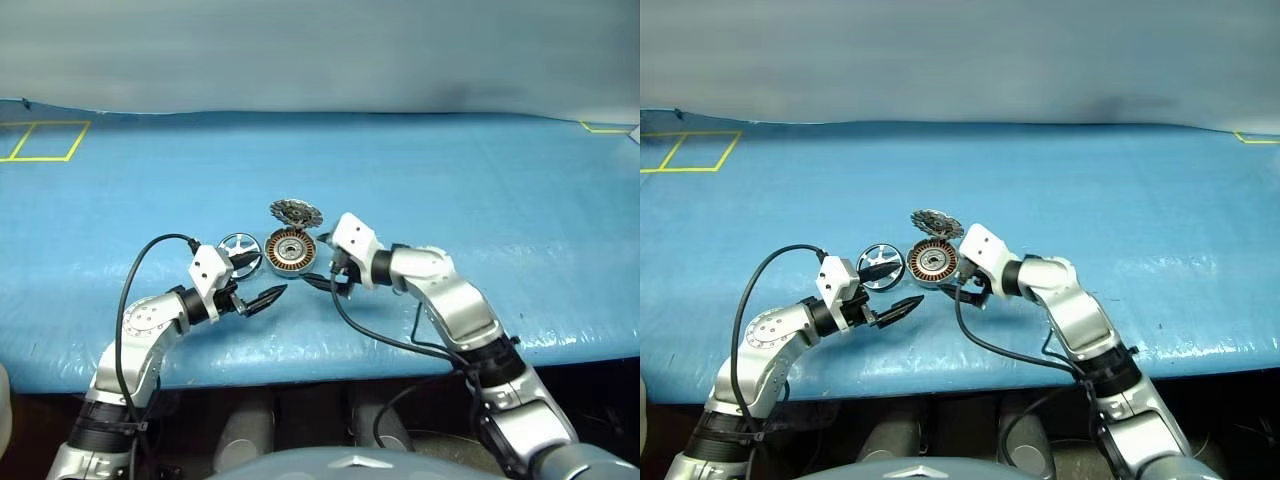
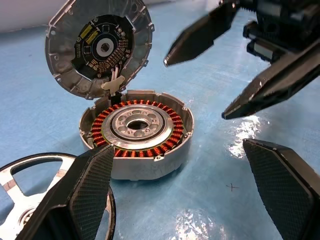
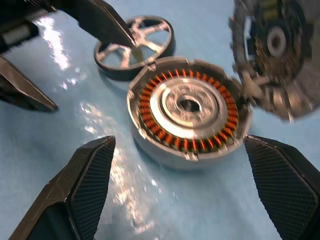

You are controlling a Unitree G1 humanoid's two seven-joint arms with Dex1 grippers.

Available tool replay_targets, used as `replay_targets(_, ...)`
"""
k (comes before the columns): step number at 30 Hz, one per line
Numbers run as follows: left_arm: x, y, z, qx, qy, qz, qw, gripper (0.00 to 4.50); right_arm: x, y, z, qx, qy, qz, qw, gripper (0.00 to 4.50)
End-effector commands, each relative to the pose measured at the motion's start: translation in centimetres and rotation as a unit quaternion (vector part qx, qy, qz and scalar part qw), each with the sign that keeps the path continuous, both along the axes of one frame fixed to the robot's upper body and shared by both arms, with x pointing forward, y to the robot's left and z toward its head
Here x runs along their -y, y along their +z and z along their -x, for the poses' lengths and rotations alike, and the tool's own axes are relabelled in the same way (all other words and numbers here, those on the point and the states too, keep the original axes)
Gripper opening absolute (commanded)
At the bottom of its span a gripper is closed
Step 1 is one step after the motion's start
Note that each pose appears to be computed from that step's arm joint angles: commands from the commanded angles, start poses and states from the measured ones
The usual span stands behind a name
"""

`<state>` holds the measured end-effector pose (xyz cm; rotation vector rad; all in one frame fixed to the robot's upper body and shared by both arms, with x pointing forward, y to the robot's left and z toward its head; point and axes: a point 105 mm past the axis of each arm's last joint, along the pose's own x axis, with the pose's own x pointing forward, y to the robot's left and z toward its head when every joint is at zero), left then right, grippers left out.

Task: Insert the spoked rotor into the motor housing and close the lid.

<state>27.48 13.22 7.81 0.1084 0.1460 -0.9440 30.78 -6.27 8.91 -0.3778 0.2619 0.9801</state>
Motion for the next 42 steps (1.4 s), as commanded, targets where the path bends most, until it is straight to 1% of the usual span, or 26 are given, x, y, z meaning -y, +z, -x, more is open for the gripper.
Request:
replay_targets(1, 0.4, 1.2, 0.4, 0.013, -0.034, 0.004, 0.999, 4.5, 2.7, 1.9, 0.4, 0.041, -0.073, -0.045, 0.995, 4.33)
replay_targets(5, 0.4, 1.5, 0.1, 0.015, -0.045, 0.003, 0.999, 4.5, 5.3, 1.9, 1.1, 0.035, -0.138, -0.098, 0.985, 4.33)
replay_targets(9, 0.7, 1.6, -0.1, 0.014, -0.054, 0.004, 0.998, 4.5, 6.7, 1.1, 1.5, 0.027, -0.171, -0.097, 0.98, 4.33)
replay_targets(12, 1.4, 1.6, -0.1, 0.011, -0.069, 0.01, 0.997, 4.5, 8.0, -0.2, 1.9, 0.009, -0.197, -0.087, 0.977, 4.33)
replay_targets(17, 1.3, 1.1, -0.3, 0.003, -0.07, 0.01, 0.997, 4.5, 8.7, -1.2, 2.2, -0.001, -0.22, -0.081, 0.972, 4.33)
replay_targets(20, 0.6, 0.6, -0.5, -0.003, -0.059, 0.003, 0.998, 4.5, 9.1, -1.8, 2.5, -0.007, -0.232, -0.07, 0.97, 4.33)
replay_targets(27, -0.4, 0.2, -0.8, -0.006, -0.041, -0.007, 0.999, 4.5, 9.4, -2.3, 2.6, -0.012, -0.242, -0.069, 0.968, 4.33)
replay_targets(30, -0.3, 0.1, -0.8, -0.005, -0.041, -0.006, 0.999, 4.5, 9.5, -2.7, 2.7, -0.019, -0.246, -0.068, 0.967, 4.33)
replay_targets(33, 0.1, 0.2, -0.7, -0.005, -0.045, -0.001, 0.999, 4.5, 10.1, -3.5, 2.9, -0.033, -0.257, -0.046, 0.965, 4.33)
replay_targets(42, 0.5, 0.1, -0.5, -0.005, -0.052, 0.004, 0.999, 4.5, 10.9, -4.9, 3.5, -0.072, -0.277, -0.039, 0.957, 4.33)
